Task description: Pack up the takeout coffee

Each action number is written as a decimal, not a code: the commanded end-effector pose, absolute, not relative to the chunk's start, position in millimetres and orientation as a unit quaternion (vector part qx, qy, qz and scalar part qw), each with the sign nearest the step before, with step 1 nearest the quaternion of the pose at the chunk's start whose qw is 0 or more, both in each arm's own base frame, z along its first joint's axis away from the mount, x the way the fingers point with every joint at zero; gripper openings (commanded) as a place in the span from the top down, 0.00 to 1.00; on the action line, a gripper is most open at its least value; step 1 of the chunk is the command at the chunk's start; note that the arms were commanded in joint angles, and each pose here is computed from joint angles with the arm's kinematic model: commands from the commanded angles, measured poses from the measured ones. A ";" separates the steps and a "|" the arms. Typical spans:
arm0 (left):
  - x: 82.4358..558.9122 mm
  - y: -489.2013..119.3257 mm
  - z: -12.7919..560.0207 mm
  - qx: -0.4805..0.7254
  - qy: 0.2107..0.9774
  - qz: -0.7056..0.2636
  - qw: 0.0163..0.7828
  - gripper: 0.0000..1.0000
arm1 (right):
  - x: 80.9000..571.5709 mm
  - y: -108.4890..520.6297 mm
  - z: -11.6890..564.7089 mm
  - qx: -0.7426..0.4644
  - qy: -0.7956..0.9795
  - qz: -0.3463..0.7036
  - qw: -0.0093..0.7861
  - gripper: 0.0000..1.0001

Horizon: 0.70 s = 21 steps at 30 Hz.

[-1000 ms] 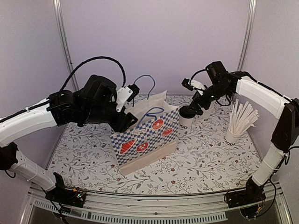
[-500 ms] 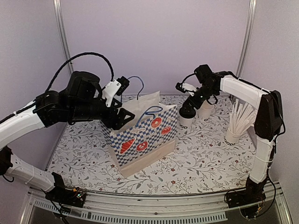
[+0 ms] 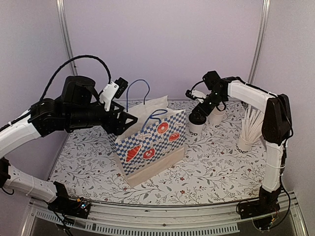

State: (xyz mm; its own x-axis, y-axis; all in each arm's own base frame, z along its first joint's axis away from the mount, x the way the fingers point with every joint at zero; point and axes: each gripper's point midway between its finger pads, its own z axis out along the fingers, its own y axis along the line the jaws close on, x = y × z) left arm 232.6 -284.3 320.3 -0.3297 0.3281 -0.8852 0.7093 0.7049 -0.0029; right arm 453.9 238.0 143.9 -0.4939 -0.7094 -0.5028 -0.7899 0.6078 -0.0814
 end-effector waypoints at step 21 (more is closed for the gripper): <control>233.2 -276.1 326.5 0.309 0.784 -0.217 0.493 0.20 | 456.7 231.7 126.9 -0.421 0.875 0.081 0.225 0.19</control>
State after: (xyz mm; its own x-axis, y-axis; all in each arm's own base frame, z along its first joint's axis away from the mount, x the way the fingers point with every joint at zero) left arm 231.2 -281.6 317.5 -0.3324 0.3162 -0.8886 0.7078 0.7063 -0.0134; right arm 454.0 233.2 128.9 -0.5312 -0.7067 -0.4673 -0.7804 0.6229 -0.0548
